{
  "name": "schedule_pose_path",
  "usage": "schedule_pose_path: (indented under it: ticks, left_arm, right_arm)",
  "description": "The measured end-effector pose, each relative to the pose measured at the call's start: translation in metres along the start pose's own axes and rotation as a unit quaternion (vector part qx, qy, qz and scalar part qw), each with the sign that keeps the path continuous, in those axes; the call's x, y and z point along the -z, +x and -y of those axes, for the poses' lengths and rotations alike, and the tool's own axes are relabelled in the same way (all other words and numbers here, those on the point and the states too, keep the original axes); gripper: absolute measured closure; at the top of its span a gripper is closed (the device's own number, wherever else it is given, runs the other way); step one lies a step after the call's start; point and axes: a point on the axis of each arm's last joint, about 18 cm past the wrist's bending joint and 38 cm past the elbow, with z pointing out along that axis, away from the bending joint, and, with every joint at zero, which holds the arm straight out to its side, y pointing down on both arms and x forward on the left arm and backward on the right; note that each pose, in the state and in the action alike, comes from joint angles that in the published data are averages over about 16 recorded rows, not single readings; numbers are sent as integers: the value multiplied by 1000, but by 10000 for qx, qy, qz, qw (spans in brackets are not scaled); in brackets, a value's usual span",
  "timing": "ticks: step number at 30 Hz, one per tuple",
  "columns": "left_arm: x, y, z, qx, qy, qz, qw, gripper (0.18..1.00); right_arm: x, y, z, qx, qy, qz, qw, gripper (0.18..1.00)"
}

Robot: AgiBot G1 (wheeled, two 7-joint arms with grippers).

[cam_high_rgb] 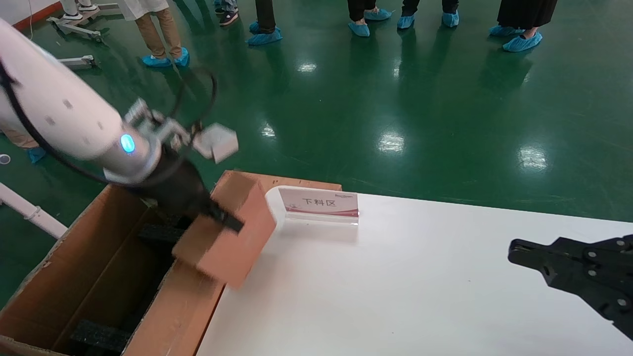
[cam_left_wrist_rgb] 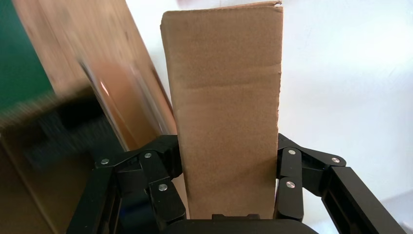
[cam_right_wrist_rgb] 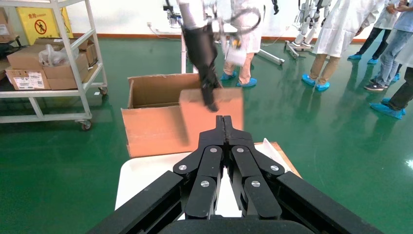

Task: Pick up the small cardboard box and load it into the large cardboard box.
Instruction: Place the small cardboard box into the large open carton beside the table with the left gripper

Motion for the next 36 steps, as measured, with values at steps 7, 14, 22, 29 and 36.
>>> schedule_pose_path:
  ticks: [7,14,22,29,36]
  left_arm:
    - [51,-3,29,-96,719,28,9974,918]
    - [109,-11,47,-180,1302,101,9913,929]
    - [166,-29,45,-300,1498,340,9877,937]
    - [196,-48,27,-356,1317,624,9887,942]
    - [203,-71,1,-255,924,913,9912,945]
  right_arm:
    - [0,0,0,0,0,0,10000,980]
    - [0,0,0,0,0,0,10000,988]
    - [0,0,0,0,0,0,10000,982]
    - [0,0,0,0,0,0,10000,955]
    - [0,0,0,0,0,0,10000,888]
